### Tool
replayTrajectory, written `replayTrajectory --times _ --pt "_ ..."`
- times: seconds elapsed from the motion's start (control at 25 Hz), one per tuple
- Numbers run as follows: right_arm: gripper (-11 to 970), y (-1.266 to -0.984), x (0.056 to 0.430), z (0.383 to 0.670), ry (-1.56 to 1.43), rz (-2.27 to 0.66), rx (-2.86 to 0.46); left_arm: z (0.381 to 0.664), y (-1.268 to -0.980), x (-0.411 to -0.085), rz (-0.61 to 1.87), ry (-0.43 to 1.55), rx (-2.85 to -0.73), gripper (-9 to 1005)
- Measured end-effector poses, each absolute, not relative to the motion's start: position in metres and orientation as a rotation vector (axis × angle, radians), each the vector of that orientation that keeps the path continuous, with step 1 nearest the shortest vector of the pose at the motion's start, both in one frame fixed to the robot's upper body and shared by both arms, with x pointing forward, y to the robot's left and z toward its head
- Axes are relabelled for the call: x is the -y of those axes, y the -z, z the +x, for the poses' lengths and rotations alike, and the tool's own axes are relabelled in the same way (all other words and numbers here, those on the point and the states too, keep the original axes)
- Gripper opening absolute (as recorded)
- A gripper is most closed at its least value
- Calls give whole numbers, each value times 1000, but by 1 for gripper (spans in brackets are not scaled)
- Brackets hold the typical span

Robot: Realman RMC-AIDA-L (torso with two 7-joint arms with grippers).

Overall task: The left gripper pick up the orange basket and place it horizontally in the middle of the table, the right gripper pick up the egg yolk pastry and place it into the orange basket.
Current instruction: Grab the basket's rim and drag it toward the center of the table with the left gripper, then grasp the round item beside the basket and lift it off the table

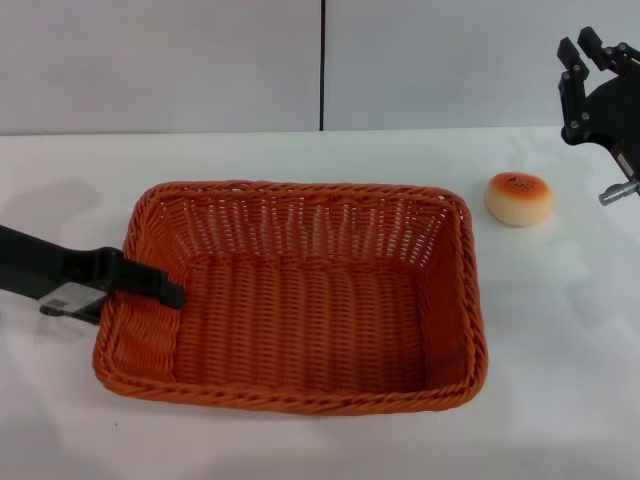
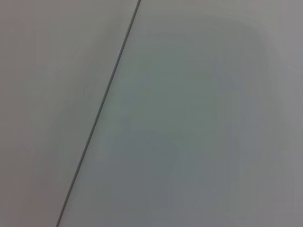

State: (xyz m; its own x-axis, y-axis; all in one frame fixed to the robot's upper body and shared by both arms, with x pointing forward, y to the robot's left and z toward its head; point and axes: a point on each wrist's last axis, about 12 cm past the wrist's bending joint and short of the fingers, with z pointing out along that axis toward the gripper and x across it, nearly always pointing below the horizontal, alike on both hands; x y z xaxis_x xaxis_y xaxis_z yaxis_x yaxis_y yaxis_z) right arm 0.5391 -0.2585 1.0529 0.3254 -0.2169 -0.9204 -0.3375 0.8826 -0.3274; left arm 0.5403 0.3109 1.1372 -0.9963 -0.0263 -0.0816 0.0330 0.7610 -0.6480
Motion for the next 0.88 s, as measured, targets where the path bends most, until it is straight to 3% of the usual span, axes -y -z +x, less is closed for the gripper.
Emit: replayTrajectory --times 0.24,0.56,0.72,0.8,0.88 --pt "154 -1052 258 538 -80 -518 -1255 546 -1146 -318 23 1062 -2820 707" --pt "154 -1050 258 537 -75 -488 -1262 553 -1164 -342 5 1099 -2646 707" --pt "154 -1050 262 535 -128 -425 -1279 555 -1175 -363 22 1130 -2363 706" --pt "154 -1050 269 533 -172 -382 -1291 555 -1175 -363 22 1130 -2363 706" --pt "154 -1049 282 531 -248 -322 -1330 550 -1174 -376 79 1130 -2127 706"
